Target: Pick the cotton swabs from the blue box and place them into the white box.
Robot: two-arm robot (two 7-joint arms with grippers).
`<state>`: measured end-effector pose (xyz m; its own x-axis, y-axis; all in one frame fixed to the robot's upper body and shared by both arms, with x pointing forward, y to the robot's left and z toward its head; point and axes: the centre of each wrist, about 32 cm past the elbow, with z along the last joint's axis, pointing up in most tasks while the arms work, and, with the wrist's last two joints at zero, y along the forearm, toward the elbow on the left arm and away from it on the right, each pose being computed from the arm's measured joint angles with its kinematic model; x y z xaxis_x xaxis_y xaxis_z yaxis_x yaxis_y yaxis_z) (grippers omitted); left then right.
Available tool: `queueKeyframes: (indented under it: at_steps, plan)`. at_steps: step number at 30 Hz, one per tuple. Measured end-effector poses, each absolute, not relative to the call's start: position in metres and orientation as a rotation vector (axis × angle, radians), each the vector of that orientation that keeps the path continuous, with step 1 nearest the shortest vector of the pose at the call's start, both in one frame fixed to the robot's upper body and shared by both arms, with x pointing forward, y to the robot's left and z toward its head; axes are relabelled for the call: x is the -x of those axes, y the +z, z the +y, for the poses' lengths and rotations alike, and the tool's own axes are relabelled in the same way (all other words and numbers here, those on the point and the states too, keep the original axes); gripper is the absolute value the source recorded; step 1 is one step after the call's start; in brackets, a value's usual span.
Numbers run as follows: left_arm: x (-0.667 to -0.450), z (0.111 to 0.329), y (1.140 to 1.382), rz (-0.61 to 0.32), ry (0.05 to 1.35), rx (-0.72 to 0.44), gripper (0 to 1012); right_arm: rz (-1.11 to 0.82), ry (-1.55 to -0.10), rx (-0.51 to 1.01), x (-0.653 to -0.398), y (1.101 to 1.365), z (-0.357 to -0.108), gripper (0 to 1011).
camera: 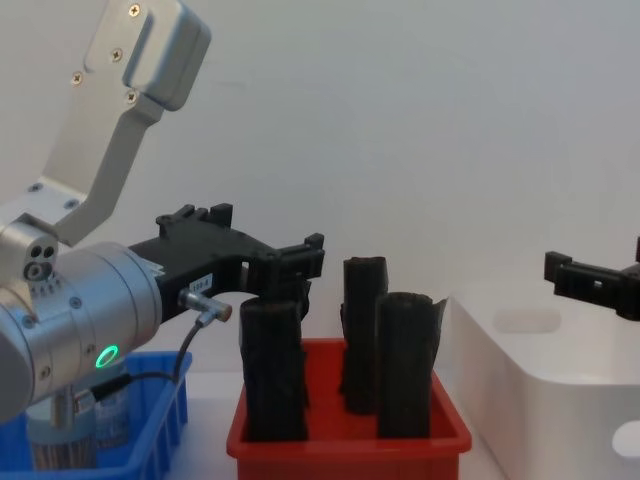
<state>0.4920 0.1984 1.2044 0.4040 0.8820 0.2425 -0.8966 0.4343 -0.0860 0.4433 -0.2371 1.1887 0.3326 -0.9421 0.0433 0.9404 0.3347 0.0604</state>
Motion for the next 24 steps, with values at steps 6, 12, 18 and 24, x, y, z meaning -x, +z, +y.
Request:
queueKeyframes:
  at_steps: [6, 12, 18, 24]
  plan:
    - [-0.492, 0.198, 1.204, -0.268, 1.124, -0.061, 1004, -0.076, -1.224, -0.027, -0.445, 1.189, -0.236, 1001]
    - [-0.492, 0.198, 1.204, -0.268, 1.124, -0.061, 1004, -0.075, -1.187, -0.017, -0.453, 1.190, -0.233, 1001]
    - [-0.492, 0.198, 1.204, -0.268, 1.124, -0.061, 1004, -0.066, -1.126, 0.005, -0.467, 1.192, -0.229, 1001]
    - [-0.492, 0.198, 1.204, -0.268, 1.124, -0.061, 1004, -0.058, -1.046, 0.040, -0.483, 1.197, -0.225, 1001]
